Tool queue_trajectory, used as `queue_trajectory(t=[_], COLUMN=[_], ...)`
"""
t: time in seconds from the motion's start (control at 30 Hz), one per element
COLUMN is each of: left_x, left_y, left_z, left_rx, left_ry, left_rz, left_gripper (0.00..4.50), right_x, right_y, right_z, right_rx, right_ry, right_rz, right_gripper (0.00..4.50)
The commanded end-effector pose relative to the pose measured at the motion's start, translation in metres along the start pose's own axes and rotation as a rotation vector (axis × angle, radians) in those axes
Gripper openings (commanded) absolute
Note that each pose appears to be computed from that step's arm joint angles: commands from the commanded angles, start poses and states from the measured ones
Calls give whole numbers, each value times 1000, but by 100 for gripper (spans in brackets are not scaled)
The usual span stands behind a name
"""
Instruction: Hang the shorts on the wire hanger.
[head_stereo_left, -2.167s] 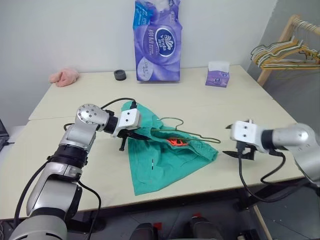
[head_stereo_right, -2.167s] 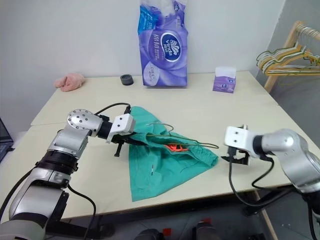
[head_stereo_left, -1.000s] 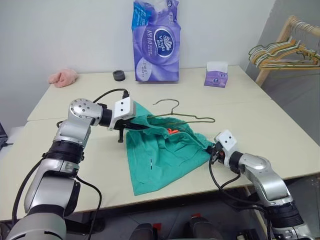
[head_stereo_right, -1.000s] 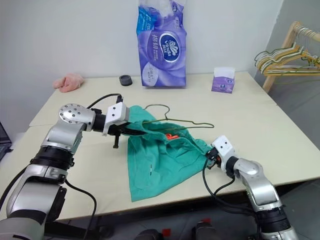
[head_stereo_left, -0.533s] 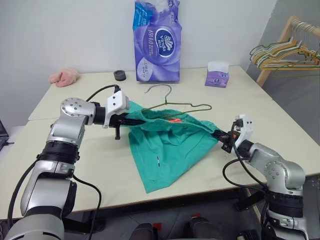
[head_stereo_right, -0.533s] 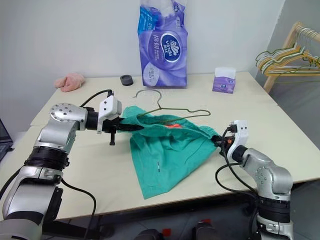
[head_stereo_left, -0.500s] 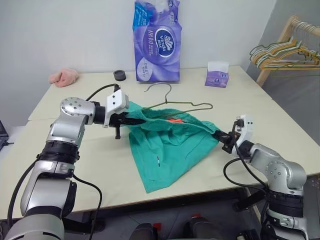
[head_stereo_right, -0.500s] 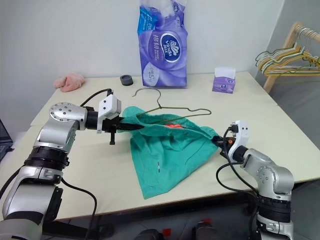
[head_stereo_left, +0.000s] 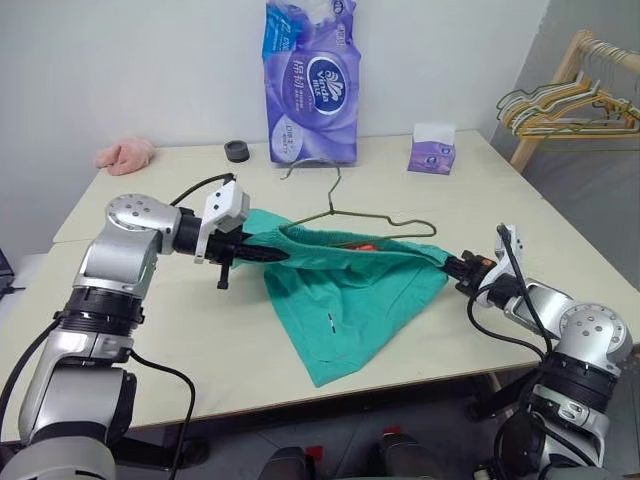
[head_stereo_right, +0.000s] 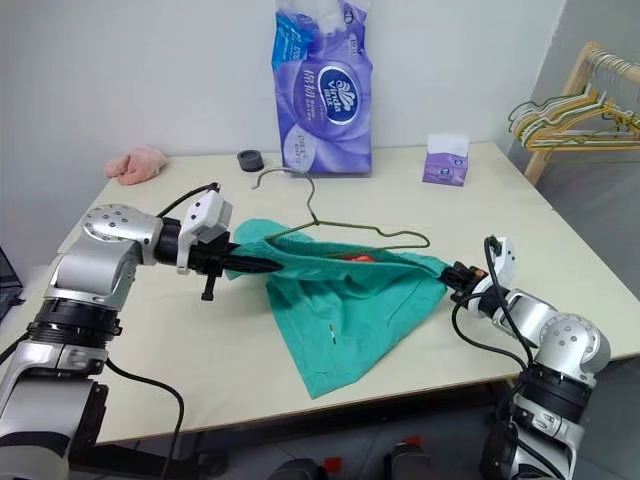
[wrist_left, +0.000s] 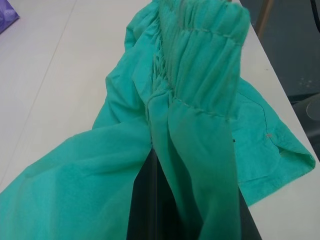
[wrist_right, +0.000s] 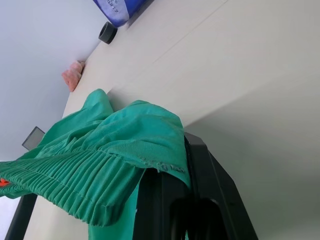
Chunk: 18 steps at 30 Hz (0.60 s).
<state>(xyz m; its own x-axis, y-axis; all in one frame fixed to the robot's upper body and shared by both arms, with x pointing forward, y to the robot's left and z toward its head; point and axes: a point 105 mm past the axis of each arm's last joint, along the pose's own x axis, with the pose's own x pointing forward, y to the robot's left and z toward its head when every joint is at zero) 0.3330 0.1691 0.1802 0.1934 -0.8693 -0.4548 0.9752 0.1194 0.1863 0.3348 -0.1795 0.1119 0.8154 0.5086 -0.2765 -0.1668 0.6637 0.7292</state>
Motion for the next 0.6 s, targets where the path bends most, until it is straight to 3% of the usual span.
queue_trajectory(t=[0.03, 0.27, 0.6], left_x=[-13, -18, -15], left_y=[-1, -9, 13], left_z=[7, -3, -8], left_rx=[29, 41, 125], left_ry=[7, 90, 114], left_rz=[7, -44, 73], left_gripper=[0, 0, 0], right_x=[-13, -16, -16], right_y=[-10, -15, 0], right_z=[19, 21, 18], right_rx=[5, 25, -20], right_ry=[-70, -81, -58], right_rz=[-56, -85, -37], right_gripper=[3, 3, 3])
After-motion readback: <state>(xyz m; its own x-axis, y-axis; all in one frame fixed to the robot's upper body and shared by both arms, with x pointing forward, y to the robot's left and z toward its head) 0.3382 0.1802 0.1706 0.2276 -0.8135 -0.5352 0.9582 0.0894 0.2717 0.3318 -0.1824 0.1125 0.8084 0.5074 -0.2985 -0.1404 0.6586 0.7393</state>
